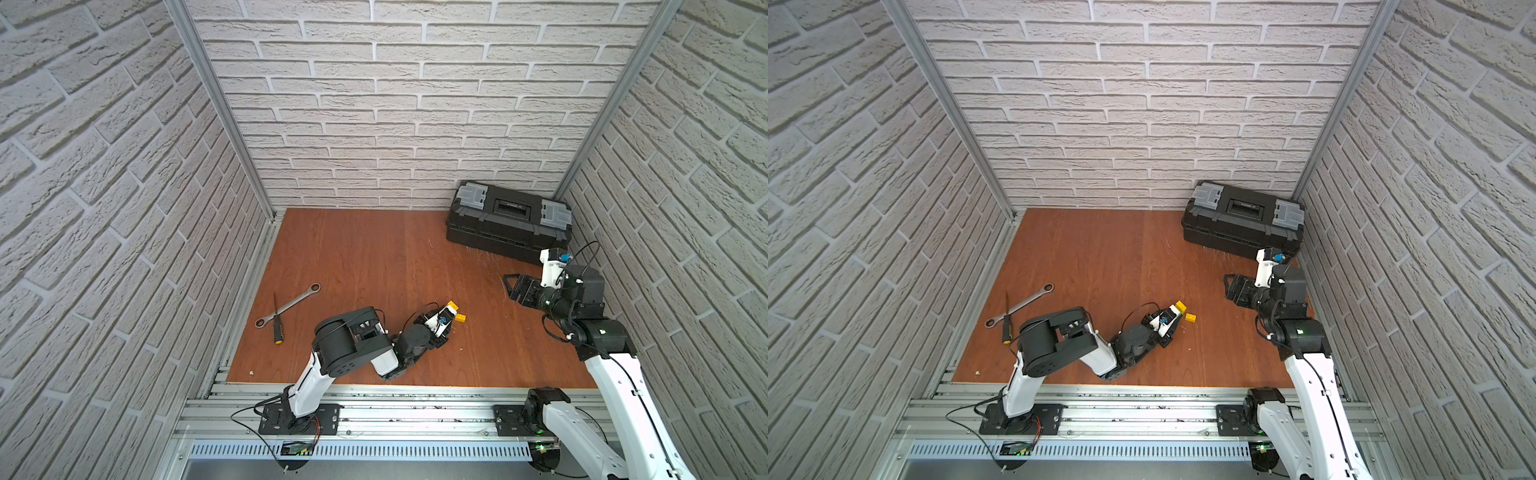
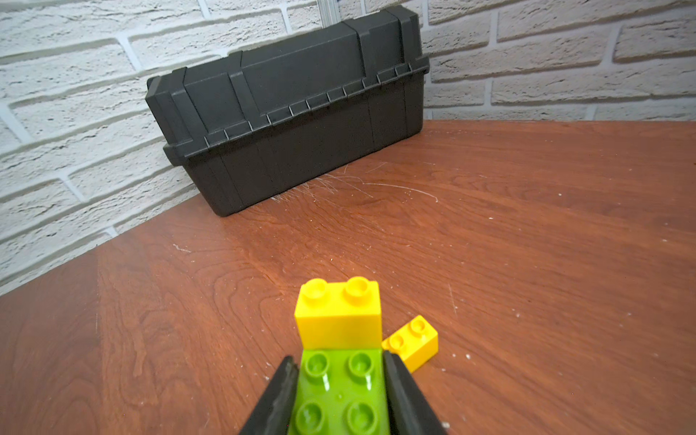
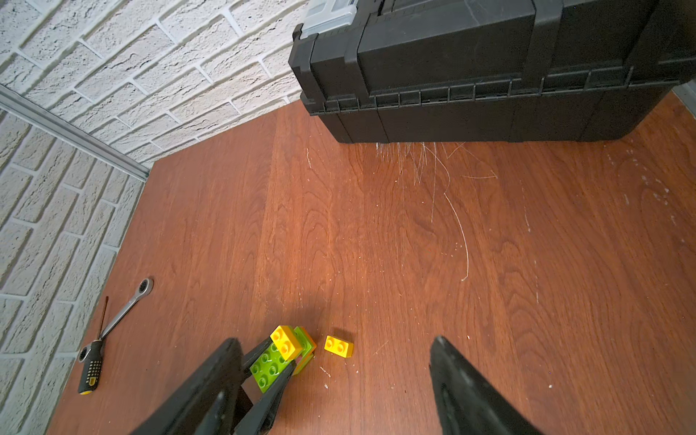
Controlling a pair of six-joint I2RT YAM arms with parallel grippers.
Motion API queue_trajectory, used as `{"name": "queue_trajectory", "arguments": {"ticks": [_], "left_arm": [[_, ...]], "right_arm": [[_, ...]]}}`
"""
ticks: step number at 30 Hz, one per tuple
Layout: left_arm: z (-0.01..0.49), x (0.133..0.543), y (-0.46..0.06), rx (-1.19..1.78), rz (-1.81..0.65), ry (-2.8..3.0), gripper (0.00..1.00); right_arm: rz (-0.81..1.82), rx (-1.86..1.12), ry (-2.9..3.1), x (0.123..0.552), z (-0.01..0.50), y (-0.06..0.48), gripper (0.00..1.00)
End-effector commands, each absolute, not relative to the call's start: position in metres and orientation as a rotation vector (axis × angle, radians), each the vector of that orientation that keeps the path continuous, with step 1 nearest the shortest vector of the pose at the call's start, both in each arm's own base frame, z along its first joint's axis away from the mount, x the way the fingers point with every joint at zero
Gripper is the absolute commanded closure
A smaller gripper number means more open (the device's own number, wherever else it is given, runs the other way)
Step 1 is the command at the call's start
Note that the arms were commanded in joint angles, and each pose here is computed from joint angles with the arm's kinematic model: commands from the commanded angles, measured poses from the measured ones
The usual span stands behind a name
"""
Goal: Assemble a carrot with lego
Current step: Adjust the lego brick at the center of the board.
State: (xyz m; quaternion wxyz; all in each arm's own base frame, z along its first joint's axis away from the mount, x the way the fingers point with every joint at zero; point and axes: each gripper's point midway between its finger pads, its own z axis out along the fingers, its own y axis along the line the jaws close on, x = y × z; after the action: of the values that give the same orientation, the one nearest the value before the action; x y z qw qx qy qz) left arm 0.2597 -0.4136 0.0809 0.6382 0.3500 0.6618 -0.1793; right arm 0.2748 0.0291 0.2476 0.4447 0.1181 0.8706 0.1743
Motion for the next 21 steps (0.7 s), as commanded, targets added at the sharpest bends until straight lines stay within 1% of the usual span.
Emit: {"name": "queue_trajectory", "arguments": {"ticks": [1,8,21], "left_arm": [[0.087,0.268,-0.410,0.709,-0.464,1.522,1.00],[0.084,0.265,-0.414,0.710,-0.528,1.535,1.00],[0.080,0.264,-0.403,0.712,-0.520,1.555,1.00]], "right_arm": [[0.440,0.261,2.127,0.283,0.252,0.032,0.20],[0.449,0.254,2.150,0.286,0.249,0.033,0.20],[0.441,0.252,2.160,0.283,0.248,0.033,0.19]]}}
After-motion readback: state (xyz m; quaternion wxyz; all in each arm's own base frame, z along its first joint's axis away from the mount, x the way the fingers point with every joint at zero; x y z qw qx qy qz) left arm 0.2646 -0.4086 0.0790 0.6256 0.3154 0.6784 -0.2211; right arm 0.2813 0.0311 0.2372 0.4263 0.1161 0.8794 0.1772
